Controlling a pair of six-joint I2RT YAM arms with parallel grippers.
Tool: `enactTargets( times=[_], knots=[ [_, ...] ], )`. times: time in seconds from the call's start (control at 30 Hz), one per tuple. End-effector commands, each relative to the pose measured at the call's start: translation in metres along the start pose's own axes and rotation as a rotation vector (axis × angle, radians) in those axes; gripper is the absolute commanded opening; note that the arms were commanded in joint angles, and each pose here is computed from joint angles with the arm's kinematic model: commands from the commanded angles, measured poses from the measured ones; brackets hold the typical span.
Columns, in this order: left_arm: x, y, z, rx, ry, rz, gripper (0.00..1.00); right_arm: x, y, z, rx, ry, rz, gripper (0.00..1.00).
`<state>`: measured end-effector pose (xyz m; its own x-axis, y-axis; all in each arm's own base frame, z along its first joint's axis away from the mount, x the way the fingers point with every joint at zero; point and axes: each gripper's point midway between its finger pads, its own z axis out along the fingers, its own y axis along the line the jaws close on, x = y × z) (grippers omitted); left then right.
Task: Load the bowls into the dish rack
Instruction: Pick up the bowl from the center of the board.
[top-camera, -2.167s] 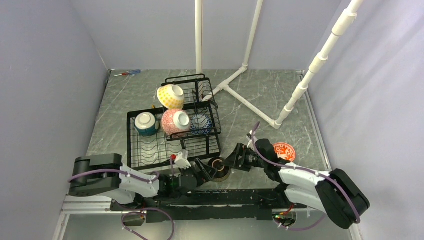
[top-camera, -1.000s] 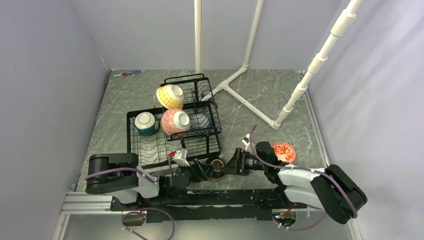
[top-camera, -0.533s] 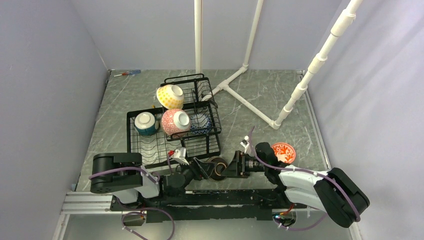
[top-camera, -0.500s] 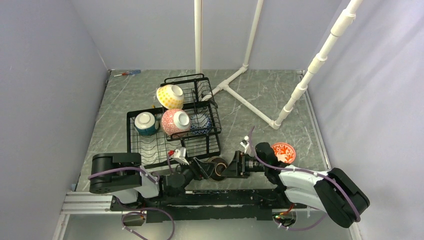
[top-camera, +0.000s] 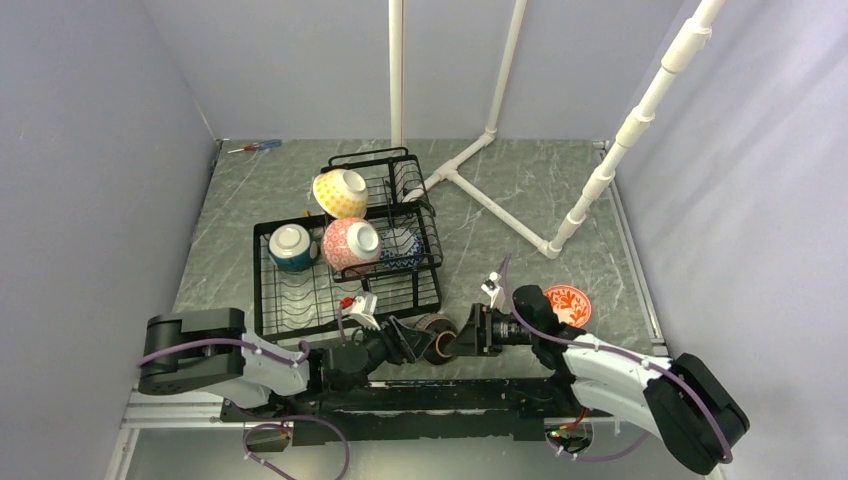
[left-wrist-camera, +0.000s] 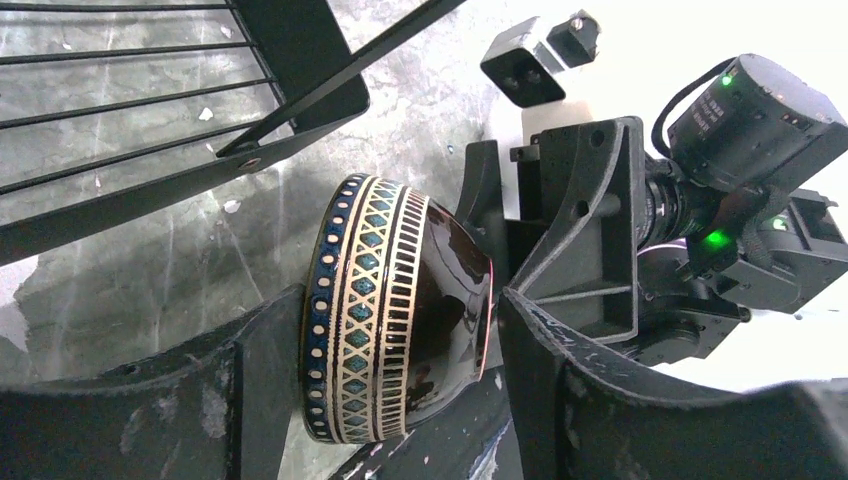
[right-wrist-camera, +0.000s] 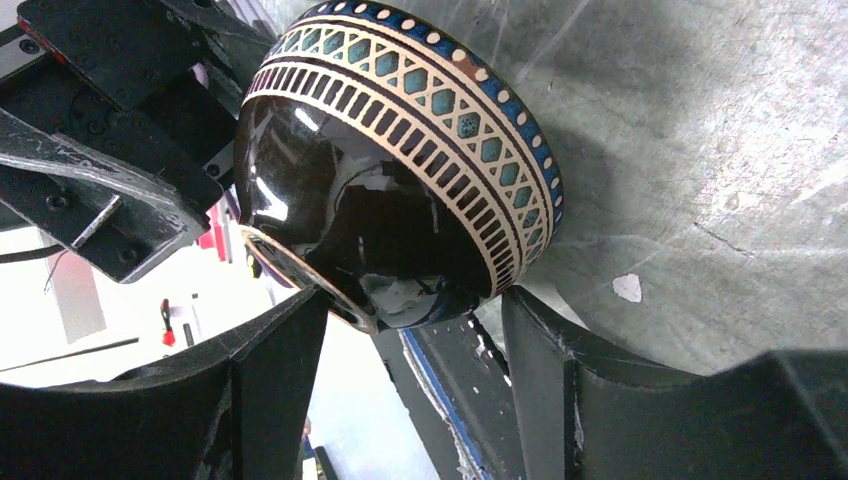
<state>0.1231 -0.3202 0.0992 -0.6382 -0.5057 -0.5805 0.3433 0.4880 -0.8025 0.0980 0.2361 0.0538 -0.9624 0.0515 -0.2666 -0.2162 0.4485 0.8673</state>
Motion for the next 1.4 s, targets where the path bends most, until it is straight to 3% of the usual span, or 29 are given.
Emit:
enactTargets(
  times=[0.0,0.2,0.5,0.6,0.7,0.83,0.9,1.17,1.27,1.37],
  knots=[
    [0.004,-0.078,-0.007,0.243,0.091,-0.149,0.69,-0.025,0.001,0.001,0.049,-0.096,-0.081,0.64],
    [0.000,-0.089,-0.009,0.297,0.081,-0.150,0.57,-0.017,-0.005,-0.006,0.082,-0.080,-0.096,0.59],
    [0.011,-0.107,-0.013,0.397,0.130,-0.155,0.53,-0.014,-0.008,-0.014,0.124,-0.083,-0.084,0.58],
    [0.013,-0.108,-0.013,0.417,0.134,-0.174,0.48,-0.008,-0.013,-0.016,0.161,-0.052,-0.063,0.51],
    [0.011,-0.105,-0.014,0.427,0.117,-0.196,0.38,-0.005,-0.013,-0.020,0.179,-0.039,-0.054,0.48],
    [0.015,-0.103,-0.012,0.425,0.124,-0.199,0.10,-0.010,-0.007,-0.026,0.198,-0.056,-0.076,0.48],
    [0.017,-0.104,-0.012,0.429,0.127,-0.191,0.03,-0.014,-0.002,-0.029,0.202,-0.068,-0.091,0.48],
    [0.020,-0.100,-0.010,0.382,0.150,-0.120,0.03,-0.031,0.014,-0.039,0.224,-0.114,-0.145,0.50],
    [0.022,-0.098,-0.010,0.336,0.186,-0.013,0.03,-0.036,0.021,-0.044,0.235,-0.129,-0.161,0.55],
    [0.031,-0.081,-0.015,0.210,0.298,0.184,0.03,-0.045,0.030,-0.052,0.247,-0.170,-0.185,0.64]
  ],
)
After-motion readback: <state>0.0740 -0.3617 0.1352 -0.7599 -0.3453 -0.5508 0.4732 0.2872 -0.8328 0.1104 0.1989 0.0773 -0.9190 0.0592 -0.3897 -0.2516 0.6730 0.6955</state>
